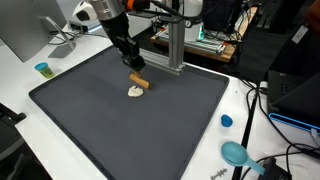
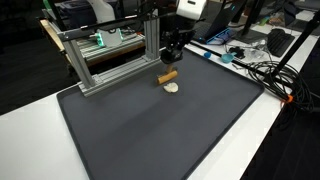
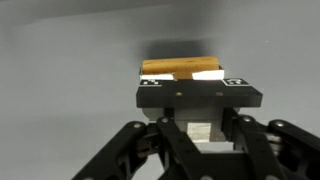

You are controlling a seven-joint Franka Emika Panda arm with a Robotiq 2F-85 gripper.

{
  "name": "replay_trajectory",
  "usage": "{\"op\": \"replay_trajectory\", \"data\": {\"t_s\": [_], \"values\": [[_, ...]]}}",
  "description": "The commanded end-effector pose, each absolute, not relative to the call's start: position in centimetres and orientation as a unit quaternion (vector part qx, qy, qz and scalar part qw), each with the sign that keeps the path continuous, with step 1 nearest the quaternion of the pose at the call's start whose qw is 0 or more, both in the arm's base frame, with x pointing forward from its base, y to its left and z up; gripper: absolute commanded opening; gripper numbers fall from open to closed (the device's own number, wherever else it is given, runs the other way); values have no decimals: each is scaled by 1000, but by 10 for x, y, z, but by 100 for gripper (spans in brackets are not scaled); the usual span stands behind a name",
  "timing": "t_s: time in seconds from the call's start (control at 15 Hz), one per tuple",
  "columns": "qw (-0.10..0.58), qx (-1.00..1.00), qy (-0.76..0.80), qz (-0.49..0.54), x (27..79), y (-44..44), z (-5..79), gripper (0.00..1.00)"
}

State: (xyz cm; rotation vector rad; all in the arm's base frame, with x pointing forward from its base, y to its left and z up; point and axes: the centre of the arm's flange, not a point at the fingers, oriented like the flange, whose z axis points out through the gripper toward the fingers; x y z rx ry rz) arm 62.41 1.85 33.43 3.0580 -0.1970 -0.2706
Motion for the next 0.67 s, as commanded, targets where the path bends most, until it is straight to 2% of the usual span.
{"op": "replay_trajectory", "data": {"t_s": [0.0,0.13,0.2,0.27,0.33,0.6], "values": [[8,998,-63,-13,592,16,368,21],[7,997,-79,9,596,12,372,21],[19,997,-67,-13,611,18,367,46],[17,997,-70,-4,610,16,370,46],[17,997,-71,-2,609,15,369,21],[16,996,-93,3,623,12,356,21]]}}
